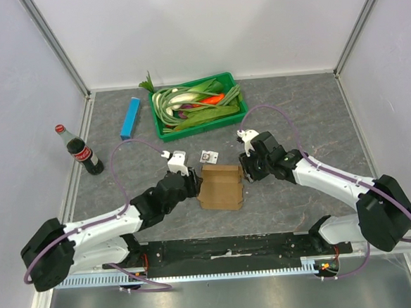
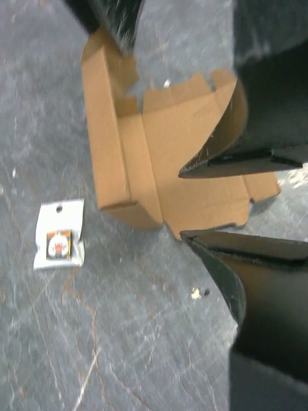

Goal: Fold the paper box

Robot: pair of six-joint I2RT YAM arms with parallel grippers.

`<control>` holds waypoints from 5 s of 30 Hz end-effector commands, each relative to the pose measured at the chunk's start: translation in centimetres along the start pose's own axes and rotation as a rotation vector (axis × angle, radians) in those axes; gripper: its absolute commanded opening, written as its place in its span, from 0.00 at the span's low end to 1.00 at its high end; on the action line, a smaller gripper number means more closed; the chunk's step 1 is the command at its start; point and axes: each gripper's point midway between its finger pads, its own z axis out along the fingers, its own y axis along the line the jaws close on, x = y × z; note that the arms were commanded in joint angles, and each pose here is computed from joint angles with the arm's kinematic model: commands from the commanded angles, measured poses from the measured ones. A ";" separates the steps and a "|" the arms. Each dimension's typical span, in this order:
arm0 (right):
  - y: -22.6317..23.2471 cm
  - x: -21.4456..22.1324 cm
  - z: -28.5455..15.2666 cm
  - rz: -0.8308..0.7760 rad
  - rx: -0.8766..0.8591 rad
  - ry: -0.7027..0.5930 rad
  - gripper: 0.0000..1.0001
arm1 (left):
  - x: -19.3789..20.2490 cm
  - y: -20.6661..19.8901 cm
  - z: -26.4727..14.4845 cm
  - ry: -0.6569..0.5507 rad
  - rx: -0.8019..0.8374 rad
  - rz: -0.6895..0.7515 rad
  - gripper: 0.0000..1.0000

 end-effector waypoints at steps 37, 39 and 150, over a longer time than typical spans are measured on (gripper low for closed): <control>1.1 0.3 0.8 0.161 -0.025 -0.050 0.18 | 8.3 -13.3 6.3 0.013 0.394 0.297 0.03; 1.2 0.1 0.8 0.158 -0.023 -0.053 0.17 | 8.8 -12.7 6.7 0.023 0.366 0.301 0.02; 5.6 -2.3 0.5 0.327 0.110 -0.100 0.00 | -3.0 3.1 0.5 -0.344 -0.100 0.043 0.50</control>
